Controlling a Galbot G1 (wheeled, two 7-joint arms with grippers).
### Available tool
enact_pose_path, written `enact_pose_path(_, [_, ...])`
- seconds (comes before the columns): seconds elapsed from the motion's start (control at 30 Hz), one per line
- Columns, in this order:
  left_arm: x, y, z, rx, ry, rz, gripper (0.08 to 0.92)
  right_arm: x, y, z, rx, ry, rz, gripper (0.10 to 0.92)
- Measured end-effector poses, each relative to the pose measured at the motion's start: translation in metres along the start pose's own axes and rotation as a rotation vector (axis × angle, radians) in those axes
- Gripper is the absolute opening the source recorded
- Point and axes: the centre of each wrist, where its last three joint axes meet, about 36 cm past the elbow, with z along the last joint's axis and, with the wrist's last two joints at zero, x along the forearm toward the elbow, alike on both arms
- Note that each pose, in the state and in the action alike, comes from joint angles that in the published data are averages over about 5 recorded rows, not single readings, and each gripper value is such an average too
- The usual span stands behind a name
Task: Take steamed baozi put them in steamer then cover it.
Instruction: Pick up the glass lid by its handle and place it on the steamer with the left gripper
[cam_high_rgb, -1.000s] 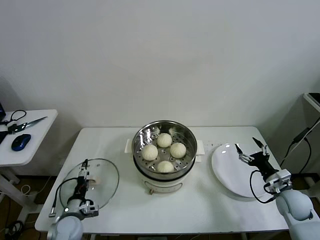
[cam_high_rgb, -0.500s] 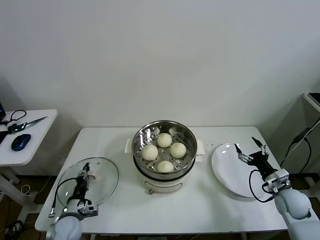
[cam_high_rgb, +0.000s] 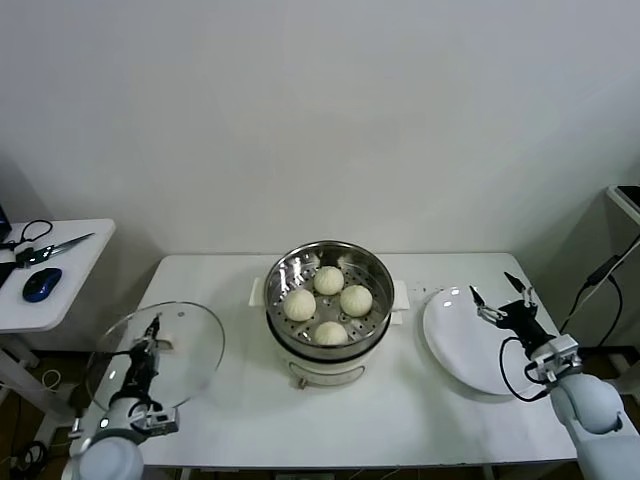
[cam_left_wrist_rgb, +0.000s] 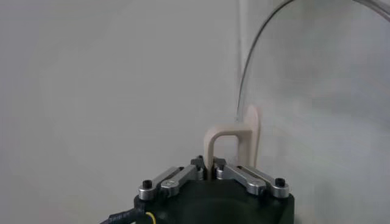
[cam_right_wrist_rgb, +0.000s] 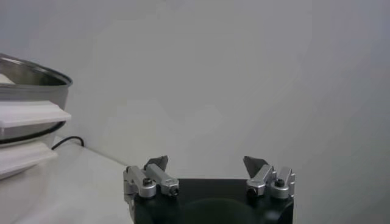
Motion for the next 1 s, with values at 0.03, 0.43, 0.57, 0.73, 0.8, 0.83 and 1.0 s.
enact_pose_path(0.03, [0.003,0.007,0.001,-0.004,0.006,-0.011,0.150,0.000,0.000,0.000,0.002,0.000,-0.001,0.823])
enact_pose_path(0.43, [0.024,0.084,-0.015,-0.014,0.061,-0.181,0.150,-0.005,-0.001,0.003,0.017,0.008,-0.006,0.823])
enact_pose_path(0.57, [0.019,0.105,-0.033,0.001,0.050,-0.223,0.150,-0.007,0.000,0.005,0.022,0.012,-0.004,0.823])
enact_pose_path(0.73, [0.009,0.128,-0.071,0.042,0.012,-0.240,0.150,-0.007,0.001,0.011,0.025,0.018,0.003,0.823])
enact_pose_path(0.8, [0.005,0.136,-0.088,0.059,-0.007,-0.241,0.150,-0.006,0.001,0.014,0.026,0.022,0.008,0.823])
enact_pose_path(0.83, [0.003,0.141,-0.096,0.067,-0.017,-0.241,0.150,-0.006,0.001,0.015,0.027,0.024,0.009,0.823])
enact_pose_path(1.0, [-0.004,0.157,-0.143,0.100,-0.065,-0.238,0.150,-0.003,-0.001,0.021,0.033,0.034,0.019,0.823])
